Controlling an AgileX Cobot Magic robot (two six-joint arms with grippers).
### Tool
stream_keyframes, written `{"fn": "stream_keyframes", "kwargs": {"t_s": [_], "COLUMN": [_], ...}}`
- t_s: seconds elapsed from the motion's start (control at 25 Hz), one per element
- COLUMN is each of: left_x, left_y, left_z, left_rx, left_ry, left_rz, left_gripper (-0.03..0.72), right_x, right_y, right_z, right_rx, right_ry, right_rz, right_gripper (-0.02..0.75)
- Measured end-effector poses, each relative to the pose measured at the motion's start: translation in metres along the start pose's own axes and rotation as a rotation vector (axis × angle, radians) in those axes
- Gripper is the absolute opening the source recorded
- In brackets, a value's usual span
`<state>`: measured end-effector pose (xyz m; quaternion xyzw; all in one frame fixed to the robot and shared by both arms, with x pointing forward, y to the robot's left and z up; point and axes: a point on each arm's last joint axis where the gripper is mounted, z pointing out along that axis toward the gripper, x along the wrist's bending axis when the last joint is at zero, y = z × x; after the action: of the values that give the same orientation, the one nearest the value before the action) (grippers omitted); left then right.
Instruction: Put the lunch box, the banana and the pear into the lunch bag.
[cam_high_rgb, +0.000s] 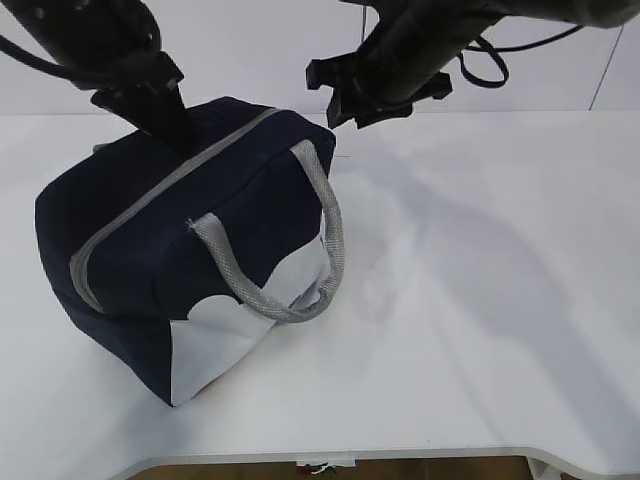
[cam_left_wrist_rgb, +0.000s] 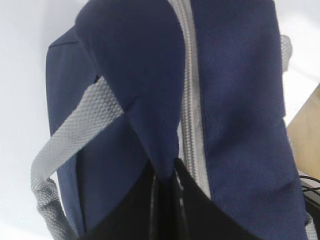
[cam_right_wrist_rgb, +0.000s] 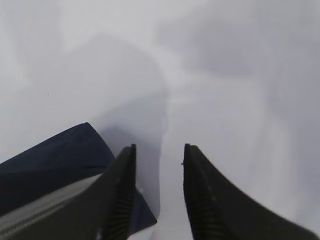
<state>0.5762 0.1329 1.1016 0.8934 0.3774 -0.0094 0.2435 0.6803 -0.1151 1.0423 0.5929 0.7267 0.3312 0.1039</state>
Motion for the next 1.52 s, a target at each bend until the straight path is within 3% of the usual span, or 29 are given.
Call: {"fn": "stream_keyframes", "kwargs": {"t_s": [0.12,0.36,0.48,0.68,1.0,1.32,1.52], "left_x": [0.002,0.005,0.005,0.006,0.004,-0.029,-0.055], "left_y": [0.0,-0.002,0.0,0.002,-0.014,-0.063,-0.093], "left_z": [0.004,0.004,0.0,-0.012,-0.037,-0.079,-0.119], "left_rx": [0.014,0.032,0.024,0.005,0.001,-0.041,-0.145], "left_ry": [0.006,0.03,0.042,0.103,0.238,0.253,0.273], "left_rz": [-0.026,-0.065,-0.1,-0.165,-0.229,-0.224,-0.197], "left_gripper": [0.03,0.357,0.417,0.429,0.418,0.412,0.412], "right_x": [0.002,0.008,0.007,0.002,0.003,-0.001,-0.004], "right_y": [0.009,0.027,0.028,0.031,0.021,-0.035,-0.078], "right_z": [-0.013,-0.046,-0.06,-0.072,-0.088,-0.146,-0.196], "right_rx": [0.021,0.065,0.133,0.158,0.183,0.272,0.266], "right_ry": [-0.027,-0.064,-0.108,-0.18,-0.179,-0.193,-0.191], "right_rz": [-0.044,-0.095,-0.121,-0.153,-0.149,-0.144,-0.154], "right_gripper": [0.353,0.392,0.401,0.404,0.404,0.404,0.404]}}
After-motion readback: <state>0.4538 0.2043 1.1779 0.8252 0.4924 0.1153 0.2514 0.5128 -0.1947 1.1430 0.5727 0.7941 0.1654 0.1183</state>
